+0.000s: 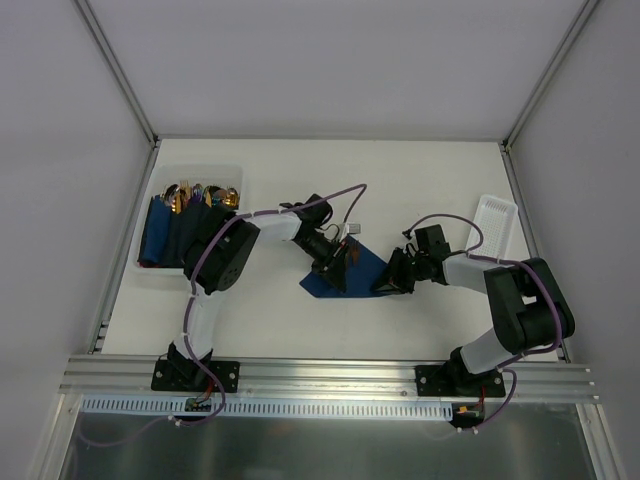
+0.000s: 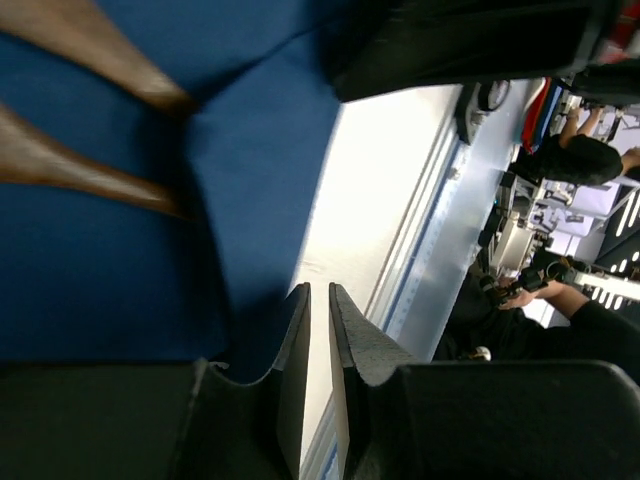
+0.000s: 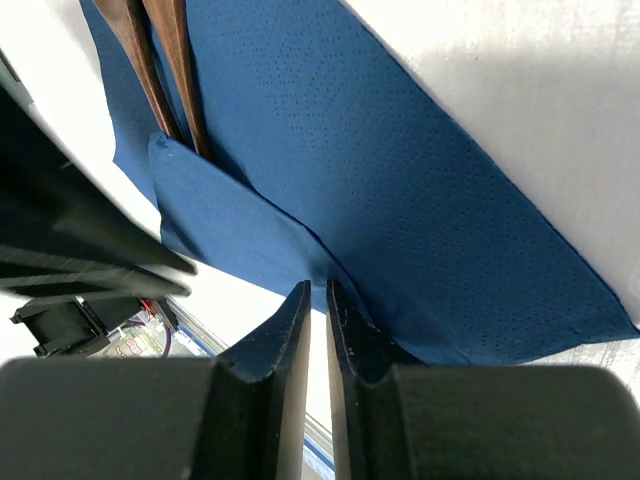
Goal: Place the utensils on the paper napkin and roll it up
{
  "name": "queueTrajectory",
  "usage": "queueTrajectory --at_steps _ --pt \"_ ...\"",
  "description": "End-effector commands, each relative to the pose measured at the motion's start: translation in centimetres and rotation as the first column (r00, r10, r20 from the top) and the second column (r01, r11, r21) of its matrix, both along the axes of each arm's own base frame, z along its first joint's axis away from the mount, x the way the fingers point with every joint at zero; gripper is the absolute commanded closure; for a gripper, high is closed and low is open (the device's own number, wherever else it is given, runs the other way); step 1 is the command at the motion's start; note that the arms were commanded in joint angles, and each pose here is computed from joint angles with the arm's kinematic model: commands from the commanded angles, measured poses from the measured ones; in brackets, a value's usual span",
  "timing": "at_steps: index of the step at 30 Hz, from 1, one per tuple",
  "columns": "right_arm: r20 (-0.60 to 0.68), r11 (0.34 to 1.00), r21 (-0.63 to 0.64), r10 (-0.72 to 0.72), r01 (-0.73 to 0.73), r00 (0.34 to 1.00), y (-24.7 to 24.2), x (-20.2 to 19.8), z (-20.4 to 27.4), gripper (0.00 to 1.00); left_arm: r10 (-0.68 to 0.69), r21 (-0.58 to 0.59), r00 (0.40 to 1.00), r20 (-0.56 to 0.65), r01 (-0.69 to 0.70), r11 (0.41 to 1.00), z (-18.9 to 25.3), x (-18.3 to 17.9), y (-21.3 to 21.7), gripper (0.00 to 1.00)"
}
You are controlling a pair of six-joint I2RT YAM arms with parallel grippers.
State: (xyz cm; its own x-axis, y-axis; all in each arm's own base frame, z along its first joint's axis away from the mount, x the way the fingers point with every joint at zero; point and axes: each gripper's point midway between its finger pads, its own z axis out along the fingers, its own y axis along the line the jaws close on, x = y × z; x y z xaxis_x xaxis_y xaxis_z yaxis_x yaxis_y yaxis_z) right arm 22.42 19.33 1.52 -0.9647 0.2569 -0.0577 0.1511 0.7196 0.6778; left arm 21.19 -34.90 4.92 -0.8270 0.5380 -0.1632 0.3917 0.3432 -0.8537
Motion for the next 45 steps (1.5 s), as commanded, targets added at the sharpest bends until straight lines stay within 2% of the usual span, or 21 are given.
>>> queueTrajectory --at_steps 1,12,22,33,39,45 --pt "0.014 0.999 -0.037 -0.002 0.003 1.000 -0.5 0.3 0.0 0.86 0.016 0.021 1.000 -0.008 -0.016 1.000 -0.5 0.9 -0.4 0.87" --pt "0.014 0.999 -0.040 0.003 -0.003 1.000 -0.5 0.6 0.2 0.86 0.055 0.166 0.998 -0.040 -0.048 0.985 -5.0 0.3 1.6 0.88" --pt "0.009 0.999 -0.053 0.000 0.000 1.000 -1.0 0.5 -0.2 0.87 0.064 0.140 0.998 0.014 -0.065 0.988 -3.3 0.7 2.8 0.87" --pt "0.006 0.998 -0.061 0.001 -0.001 1.000 -1.3 0.4 -0.4 0.88 0.080 0.174 0.997 -0.004 -0.078 0.982 -4.2 0.1 4.9 0.86" --pt "0.002 0.998 -0.063 0.003 -0.003 1.000 -1.4 0.3 -0.6 0.88 0.112 0.118 0.994 -0.005 -0.111 0.987 -2.9 1.4 5.6 0.86" --pt "0.008 0.998 -0.059 0.009 -0.008 1.000 -1.3 0.5 -0.3 0.88 0.063 -0.006 0.993 0.097 -0.063 0.998 1.2 2.1 4.1 0.83"
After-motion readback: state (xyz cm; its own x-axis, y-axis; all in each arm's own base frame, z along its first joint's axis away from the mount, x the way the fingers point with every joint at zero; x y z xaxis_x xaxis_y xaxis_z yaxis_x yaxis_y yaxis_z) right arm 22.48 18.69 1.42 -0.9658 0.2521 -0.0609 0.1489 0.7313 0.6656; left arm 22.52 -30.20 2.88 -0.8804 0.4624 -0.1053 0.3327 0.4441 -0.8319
